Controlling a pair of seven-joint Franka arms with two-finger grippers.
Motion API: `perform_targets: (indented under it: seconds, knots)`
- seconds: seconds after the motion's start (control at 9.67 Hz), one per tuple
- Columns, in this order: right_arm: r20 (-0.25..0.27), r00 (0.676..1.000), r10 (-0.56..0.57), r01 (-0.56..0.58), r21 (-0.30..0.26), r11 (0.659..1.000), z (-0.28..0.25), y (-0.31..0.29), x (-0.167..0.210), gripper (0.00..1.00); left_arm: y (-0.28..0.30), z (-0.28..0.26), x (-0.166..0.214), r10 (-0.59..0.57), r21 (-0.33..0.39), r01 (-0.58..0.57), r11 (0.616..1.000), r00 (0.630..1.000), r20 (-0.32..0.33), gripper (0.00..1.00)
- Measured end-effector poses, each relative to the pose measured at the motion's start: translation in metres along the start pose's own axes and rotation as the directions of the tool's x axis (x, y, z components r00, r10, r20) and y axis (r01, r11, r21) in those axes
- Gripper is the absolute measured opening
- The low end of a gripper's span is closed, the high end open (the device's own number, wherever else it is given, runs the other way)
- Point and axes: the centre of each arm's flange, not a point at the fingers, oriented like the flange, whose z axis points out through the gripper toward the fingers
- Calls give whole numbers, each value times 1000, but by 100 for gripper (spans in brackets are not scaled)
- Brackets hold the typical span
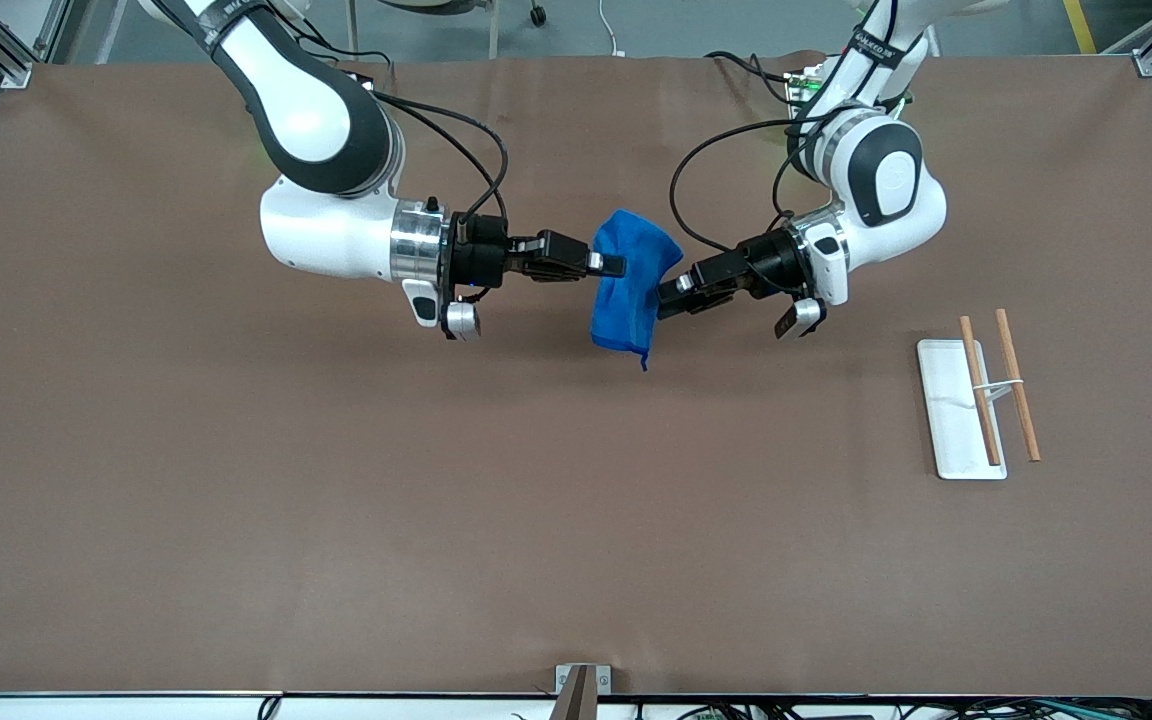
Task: Right arm passes towel to left arm to hang
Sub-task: 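Reach the left gripper toward the towel held by the right gripper, then grasp the towel with the left gripper while the right gripper releases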
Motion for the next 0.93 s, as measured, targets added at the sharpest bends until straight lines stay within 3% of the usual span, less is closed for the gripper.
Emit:
perform_targets:
  seconds: [0.1,0.52,0.62,0.93]
  knots:
    - [0,1000,0,0,0,1000,0,0,0,5,5,0,4,-12,1,12,1000,1000,-15,74]
    - [-1,1000,0,0,0,1000,-1,0,1,5,9,-3,10,-23,24,25,999,998,-53,11]
    - [-1,1000,0,0,0,1000,-1,0,1,5,10,-3,11,-21,26,23,999,998,-59,2]
    - [-4,1000,-1,1,1,1000,-2,0,1,7,10,-4,12,-20,32,22,999,998,-66,1]
